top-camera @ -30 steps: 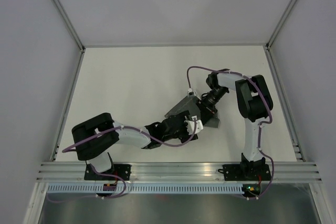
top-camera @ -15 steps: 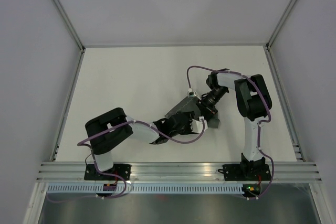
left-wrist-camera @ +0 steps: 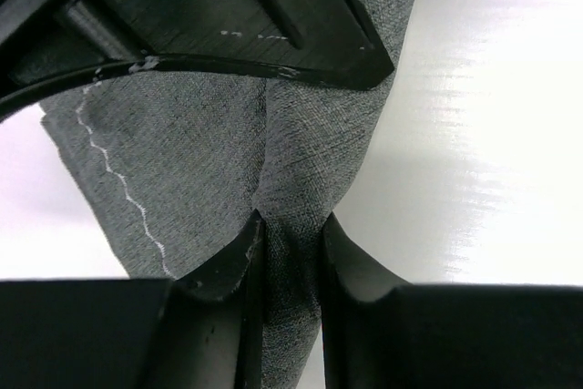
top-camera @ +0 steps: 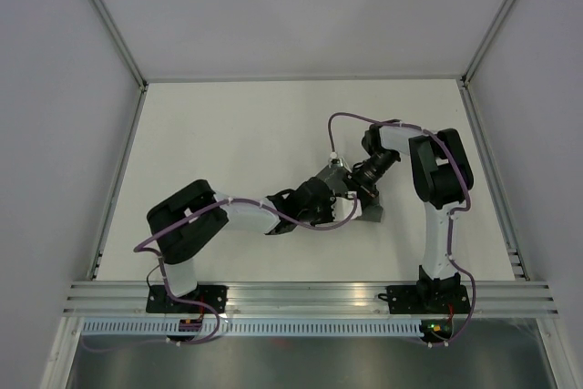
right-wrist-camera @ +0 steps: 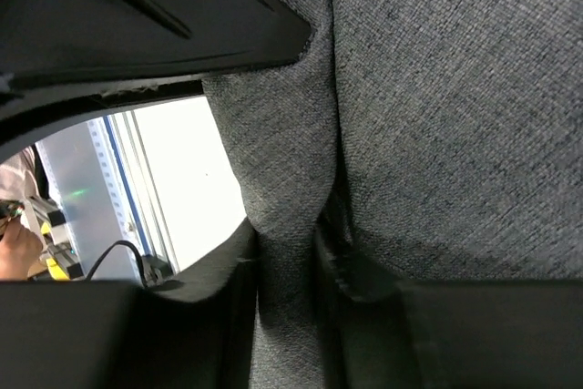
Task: Fold the napkin, place the utensils inside, and roll it up
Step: Roll the napkin at the center of the board.
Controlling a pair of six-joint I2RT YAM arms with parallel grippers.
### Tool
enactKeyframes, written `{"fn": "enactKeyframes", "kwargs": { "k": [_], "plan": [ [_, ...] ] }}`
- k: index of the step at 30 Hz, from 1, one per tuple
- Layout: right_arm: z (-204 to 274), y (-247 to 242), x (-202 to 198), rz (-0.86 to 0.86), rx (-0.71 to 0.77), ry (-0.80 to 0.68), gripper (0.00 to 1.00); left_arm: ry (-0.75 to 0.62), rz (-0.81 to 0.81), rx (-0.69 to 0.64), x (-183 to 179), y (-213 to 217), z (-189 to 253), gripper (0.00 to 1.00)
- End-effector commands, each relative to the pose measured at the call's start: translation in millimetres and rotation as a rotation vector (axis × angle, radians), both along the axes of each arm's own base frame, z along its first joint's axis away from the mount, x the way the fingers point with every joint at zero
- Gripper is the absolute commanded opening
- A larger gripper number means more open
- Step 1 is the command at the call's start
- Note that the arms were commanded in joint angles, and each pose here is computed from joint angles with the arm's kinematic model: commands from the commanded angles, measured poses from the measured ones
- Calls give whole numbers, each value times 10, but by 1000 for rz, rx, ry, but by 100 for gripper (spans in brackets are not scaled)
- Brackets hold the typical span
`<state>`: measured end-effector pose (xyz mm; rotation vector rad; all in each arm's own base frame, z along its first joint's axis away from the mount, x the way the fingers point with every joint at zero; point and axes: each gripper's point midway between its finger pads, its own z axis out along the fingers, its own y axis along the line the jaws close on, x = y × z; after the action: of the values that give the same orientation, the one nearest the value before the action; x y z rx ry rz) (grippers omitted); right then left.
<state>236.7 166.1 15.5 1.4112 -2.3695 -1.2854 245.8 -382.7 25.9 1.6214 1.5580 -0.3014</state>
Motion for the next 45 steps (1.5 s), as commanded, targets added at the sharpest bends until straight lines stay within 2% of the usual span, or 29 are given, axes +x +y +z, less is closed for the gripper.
{"fn": "enactKeyframes", "kwargs": {
  "k": [1,3,6,10,15,18,22,26,31,45],
  "plan": [
    [-211,-109,148,49,-20,-147,38,318,-3,-35,-376,33,-280,2],
    [-32,-86,193,28,19,-201,46,414,-8,-52,-458,57,-343,2],
    [264,-39,272,-13,79,-289,52,547,5,-51,-546,96,-440,2],
    [585,-82,469,-118,105,-429,55,671,4,-68,-639,131,-499,2],
    [815,-316,621,-202,76,-698,56,753,11,-135,-668,198,-490,2],
    [838,-366,481,-156,90,-816,57,840,25,-144,-716,236,-519,2],
    [794,-357,245,-76,128,-880,57,969,27,-165,-790,258,-554,2],
    [668,-316,41,-21,114,-962,58,1041,66,-169,-815,300,-658,2],
    [454,-118,-112,86,51,-1073,57,1080,83,-153,-823,297,-724,2],
    [57,-40,-205,169,-52,-1103,55,1087,119,-161,-754,324,-736,2]
  ]
}}
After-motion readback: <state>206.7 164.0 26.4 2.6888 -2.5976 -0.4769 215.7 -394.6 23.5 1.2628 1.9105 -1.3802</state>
